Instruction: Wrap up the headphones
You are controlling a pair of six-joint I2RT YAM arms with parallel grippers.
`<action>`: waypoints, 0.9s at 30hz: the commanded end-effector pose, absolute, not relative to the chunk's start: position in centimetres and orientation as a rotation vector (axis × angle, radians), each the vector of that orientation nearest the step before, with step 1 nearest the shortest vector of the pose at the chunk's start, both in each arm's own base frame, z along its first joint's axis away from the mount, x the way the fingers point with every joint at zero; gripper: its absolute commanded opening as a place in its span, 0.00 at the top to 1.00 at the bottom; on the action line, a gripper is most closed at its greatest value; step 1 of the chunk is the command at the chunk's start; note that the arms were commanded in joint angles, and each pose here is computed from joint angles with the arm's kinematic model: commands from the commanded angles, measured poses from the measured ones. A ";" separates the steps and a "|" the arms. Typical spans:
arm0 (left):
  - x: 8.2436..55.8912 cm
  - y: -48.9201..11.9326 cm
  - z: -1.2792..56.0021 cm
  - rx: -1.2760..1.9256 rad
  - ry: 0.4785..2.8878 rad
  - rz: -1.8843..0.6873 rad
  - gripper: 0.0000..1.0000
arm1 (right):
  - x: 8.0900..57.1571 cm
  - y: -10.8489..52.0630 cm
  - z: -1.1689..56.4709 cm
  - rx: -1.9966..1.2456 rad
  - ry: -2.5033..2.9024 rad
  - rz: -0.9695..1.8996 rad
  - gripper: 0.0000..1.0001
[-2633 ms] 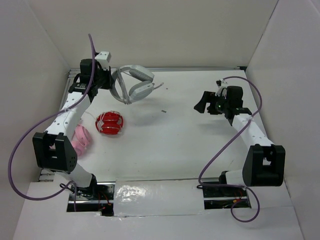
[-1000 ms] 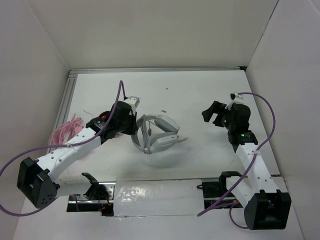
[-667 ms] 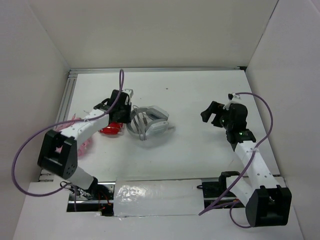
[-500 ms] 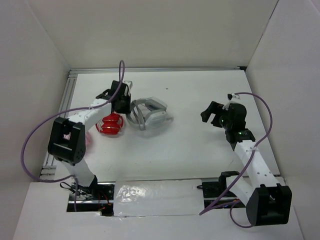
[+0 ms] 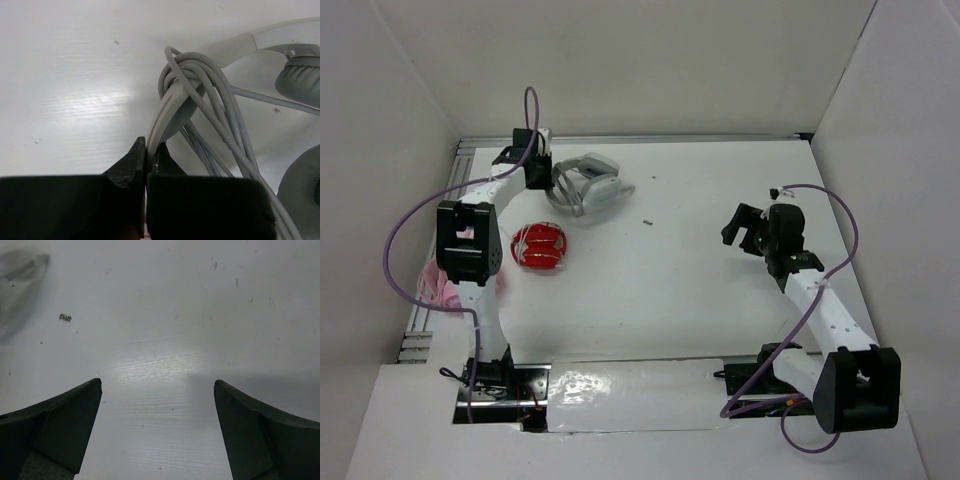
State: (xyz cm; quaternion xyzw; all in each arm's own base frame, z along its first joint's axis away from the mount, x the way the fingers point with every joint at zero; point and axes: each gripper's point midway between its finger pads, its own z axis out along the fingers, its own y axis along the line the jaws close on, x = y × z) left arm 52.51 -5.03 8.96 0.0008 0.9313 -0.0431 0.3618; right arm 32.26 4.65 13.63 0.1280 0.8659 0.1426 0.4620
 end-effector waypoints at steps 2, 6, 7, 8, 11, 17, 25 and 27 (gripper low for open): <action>56.2 -0.5 10.9 -0.107 2.305 -0.041 1.00 | 33.8 4.8 15.6 0.293 2.089 0.328 0.00; 56.8 3.4 10.5 -0.251 2.308 0.003 1.00 | 34.1 4.9 15.2 0.286 2.108 0.313 0.00; 56.8 4.6 10.1 -0.286 2.312 0.013 1.00 | 34.2 4.9 15.2 0.288 2.108 0.308 0.00; 56.7 5.7 9.8 -0.340 2.309 0.047 1.00 | 34.2 4.9 15.1 0.290 2.113 0.304 0.00; 56.4 8.4 8.9 -0.455 2.320 0.129 1.00 | 34.3 4.7 14.8 0.295 2.124 0.289 0.00; 54.9 11.8 7.0 -0.641 2.336 0.238 1.00 | 34.3 4.5 14.8 0.302 2.124 0.271 0.00; 53.8 11.2 7.8 -0.652 2.347 0.222 0.62 | 34.0 4.5 14.8 0.302 2.124 0.271 0.00; 53.4 10.4 8.2 -0.631 2.355 0.191 0.53 | 34.0 4.6 15.0 0.302 2.122 0.273 0.00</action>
